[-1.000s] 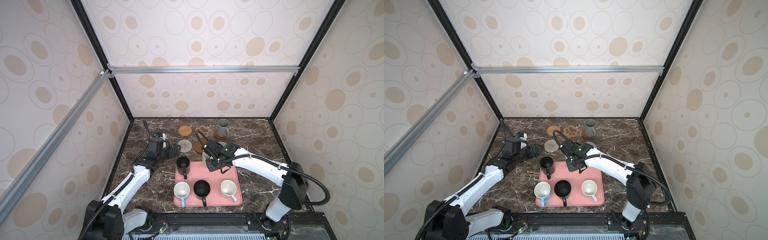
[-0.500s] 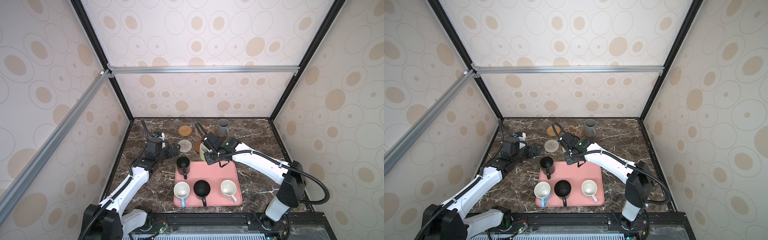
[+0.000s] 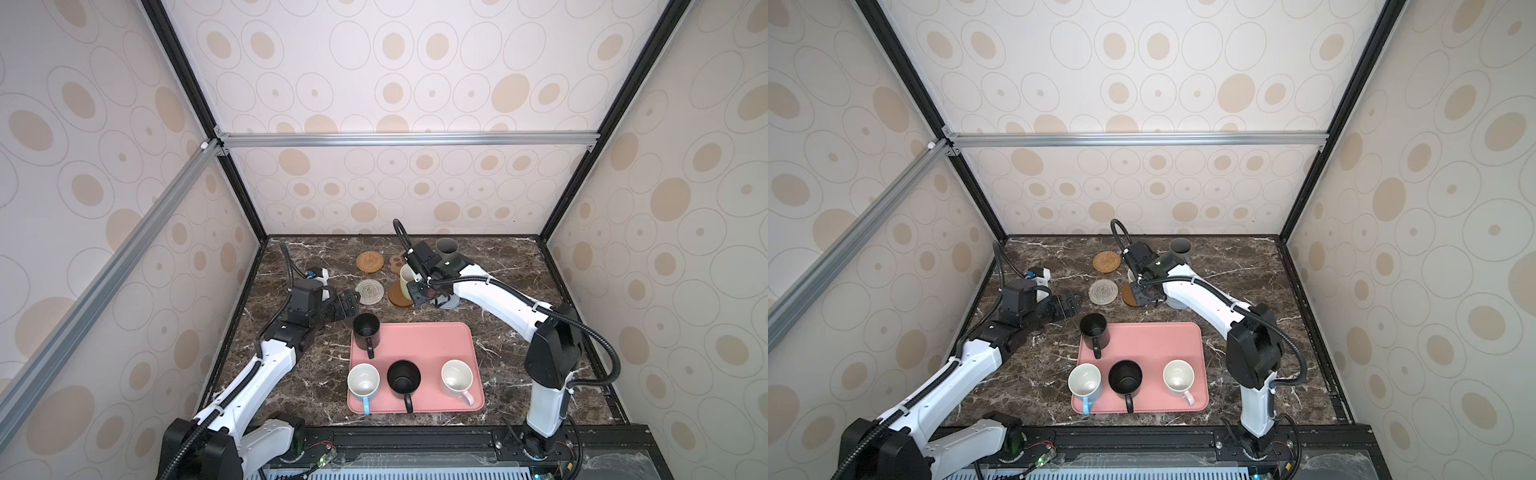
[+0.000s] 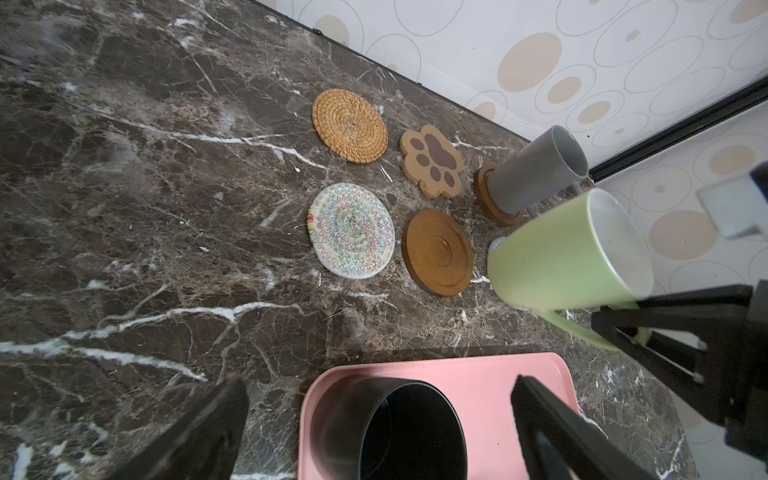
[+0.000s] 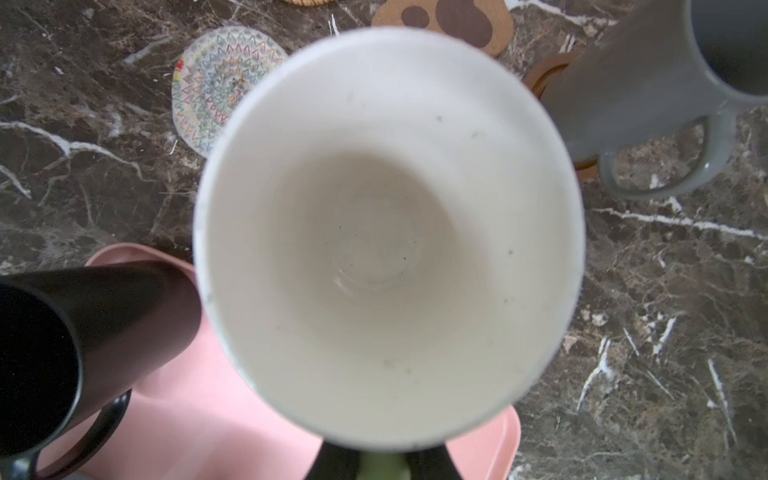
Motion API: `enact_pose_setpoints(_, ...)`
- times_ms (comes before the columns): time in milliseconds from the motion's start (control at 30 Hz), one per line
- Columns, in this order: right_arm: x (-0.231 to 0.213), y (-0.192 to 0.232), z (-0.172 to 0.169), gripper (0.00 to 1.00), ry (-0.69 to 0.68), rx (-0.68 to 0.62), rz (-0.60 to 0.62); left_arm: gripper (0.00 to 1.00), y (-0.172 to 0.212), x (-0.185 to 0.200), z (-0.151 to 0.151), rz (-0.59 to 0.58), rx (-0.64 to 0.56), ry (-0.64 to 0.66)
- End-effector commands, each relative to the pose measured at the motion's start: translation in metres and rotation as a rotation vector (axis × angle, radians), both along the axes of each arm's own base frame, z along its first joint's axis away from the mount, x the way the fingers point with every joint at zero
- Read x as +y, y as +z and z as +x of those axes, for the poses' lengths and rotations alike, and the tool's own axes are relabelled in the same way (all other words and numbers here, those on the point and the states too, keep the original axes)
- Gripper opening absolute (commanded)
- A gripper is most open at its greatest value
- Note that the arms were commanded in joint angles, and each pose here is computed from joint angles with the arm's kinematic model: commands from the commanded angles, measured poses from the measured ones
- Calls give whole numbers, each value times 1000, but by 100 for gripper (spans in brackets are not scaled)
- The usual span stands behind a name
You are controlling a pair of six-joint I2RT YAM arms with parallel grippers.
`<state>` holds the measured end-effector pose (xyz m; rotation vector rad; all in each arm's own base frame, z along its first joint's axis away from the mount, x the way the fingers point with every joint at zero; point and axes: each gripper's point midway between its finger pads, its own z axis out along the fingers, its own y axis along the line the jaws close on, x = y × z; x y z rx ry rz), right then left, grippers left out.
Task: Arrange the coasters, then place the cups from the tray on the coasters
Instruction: 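Lift the green-and-white mug with the right gripper toward the coasters, then lower the green-and-white mug onto the paw-shaped cork coaster with the right gripper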
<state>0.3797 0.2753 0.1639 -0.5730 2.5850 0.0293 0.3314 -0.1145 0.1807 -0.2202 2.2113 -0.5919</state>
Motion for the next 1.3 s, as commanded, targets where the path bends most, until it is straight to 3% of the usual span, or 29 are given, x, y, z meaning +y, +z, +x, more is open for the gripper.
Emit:
enact_pose_setpoints(0,8,29,27,3,38,-99,32,100,7,-1,-3,-1,-24,-14)
enact_pose_setpoints(300,8,24,61,3,47,-115,35,100,6,-1,-10,-3,-20,-27)
enact_pose_setpoints(1267,15,14,113,3,65,-128,74,100,3,2,-16,-11,-17,-10)
